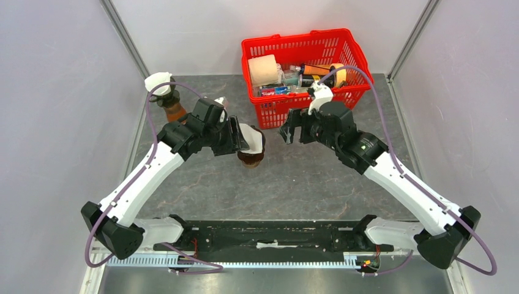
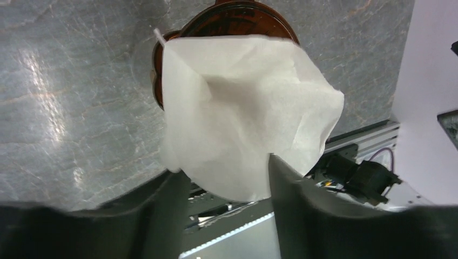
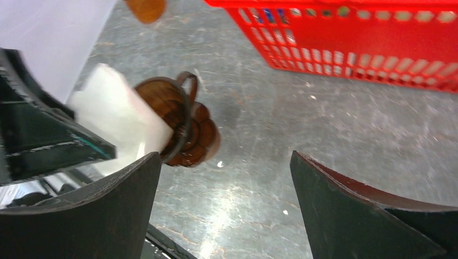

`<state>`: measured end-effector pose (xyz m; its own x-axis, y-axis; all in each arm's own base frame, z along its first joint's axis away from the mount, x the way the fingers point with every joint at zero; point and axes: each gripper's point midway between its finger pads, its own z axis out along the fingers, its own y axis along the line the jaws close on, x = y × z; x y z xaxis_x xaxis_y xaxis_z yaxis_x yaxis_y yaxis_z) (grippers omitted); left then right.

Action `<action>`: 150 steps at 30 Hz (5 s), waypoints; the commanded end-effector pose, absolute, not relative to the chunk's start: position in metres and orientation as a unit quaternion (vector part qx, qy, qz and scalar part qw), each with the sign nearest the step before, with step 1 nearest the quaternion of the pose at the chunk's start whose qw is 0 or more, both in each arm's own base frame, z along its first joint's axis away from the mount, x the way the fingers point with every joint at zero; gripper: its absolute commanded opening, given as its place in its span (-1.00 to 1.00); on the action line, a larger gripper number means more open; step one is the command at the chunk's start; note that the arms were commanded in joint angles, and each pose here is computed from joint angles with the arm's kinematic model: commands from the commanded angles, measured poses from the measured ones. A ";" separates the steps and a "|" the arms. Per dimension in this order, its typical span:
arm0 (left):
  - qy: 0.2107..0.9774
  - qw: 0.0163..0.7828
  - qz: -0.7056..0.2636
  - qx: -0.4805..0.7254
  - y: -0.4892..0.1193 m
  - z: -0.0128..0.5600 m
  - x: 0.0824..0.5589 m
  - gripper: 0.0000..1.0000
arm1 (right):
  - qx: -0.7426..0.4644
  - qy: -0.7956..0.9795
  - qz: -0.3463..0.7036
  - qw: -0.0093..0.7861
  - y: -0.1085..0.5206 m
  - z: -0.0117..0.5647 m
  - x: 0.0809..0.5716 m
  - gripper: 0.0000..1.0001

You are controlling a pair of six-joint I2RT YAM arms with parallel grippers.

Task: Place the coffee filter in the dripper

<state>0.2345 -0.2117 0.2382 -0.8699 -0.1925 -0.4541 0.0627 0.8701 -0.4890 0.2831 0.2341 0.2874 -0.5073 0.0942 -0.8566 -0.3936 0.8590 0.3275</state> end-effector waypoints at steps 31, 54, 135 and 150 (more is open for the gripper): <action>0.864 0.453 -0.117 -0.186 -0.100 0.252 0.256 0.81 | -0.253 0.865 0.203 0.382 0.361 0.282 0.288 0.13; 0.869 0.447 -0.126 -0.169 -0.110 0.243 0.263 0.85 | -0.310 0.827 0.163 0.440 0.367 0.317 0.273 0.14; 0.856 0.469 -0.147 -0.162 -0.111 0.262 0.265 0.89 | -0.354 0.899 0.094 0.240 0.377 0.177 0.289 -0.41; 0.853 0.472 -0.148 -0.166 -0.110 0.264 0.264 0.90 | -0.347 0.907 0.107 0.215 0.381 0.175 0.285 -0.39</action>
<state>0.2576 -0.1127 0.2408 -0.5631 -0.4033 -0.7213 -0.1584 0.9093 -0.3847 0.2865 0.3769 0.1658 -0.6610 -0.5891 -0.4648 -0.6722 0.7401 0.0180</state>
